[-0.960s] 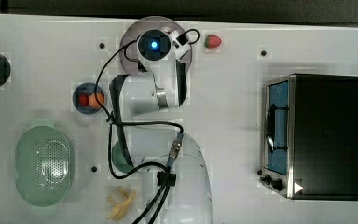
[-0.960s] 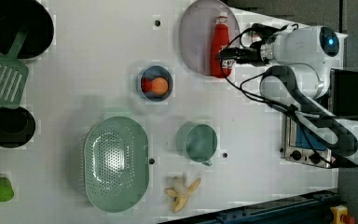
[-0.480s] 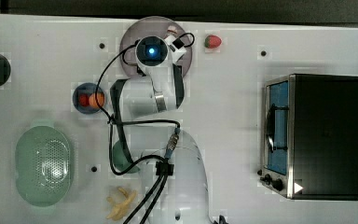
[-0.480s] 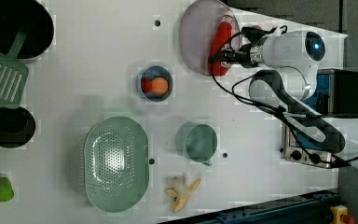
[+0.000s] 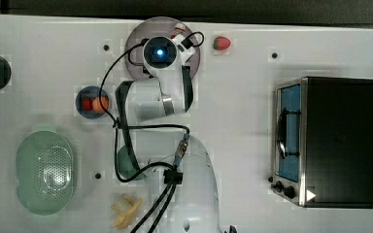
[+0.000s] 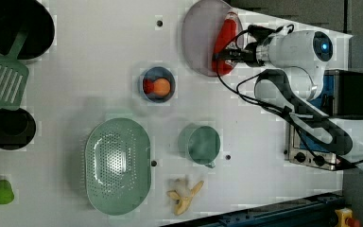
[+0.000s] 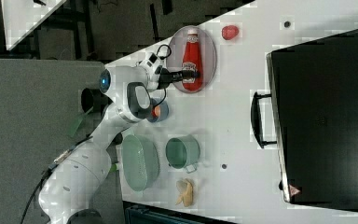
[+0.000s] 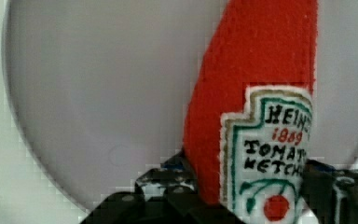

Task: Pick ketchup from plate and place it on table.

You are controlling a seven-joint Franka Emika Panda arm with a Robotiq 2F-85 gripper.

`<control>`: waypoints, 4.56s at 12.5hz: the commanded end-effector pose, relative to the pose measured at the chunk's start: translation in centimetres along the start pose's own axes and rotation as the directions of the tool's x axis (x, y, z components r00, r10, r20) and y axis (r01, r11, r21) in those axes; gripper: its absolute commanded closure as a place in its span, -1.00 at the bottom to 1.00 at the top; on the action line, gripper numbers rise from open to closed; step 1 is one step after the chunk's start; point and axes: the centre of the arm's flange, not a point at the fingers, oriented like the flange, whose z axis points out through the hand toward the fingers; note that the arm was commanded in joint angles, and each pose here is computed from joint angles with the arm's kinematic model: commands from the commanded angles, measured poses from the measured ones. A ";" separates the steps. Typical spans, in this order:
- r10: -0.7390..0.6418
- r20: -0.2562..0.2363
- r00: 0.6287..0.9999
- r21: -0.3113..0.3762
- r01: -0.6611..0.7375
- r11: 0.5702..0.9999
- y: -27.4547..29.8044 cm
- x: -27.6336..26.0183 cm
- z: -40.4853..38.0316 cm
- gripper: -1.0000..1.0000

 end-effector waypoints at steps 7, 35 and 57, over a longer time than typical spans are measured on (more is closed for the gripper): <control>0.131 -0.036 0.991 -0.078 -0.133 0.988 5.9 -0.2 -24.6 -0.21; 0.376 -0.016 0.926 0.008 -0.376 0.926 11.0 -15.3 -15.6 -1.00; 0.635 0.106 0.765 -0.095 -0.628 0.773 9.3 -12.4 -43.6 -1.00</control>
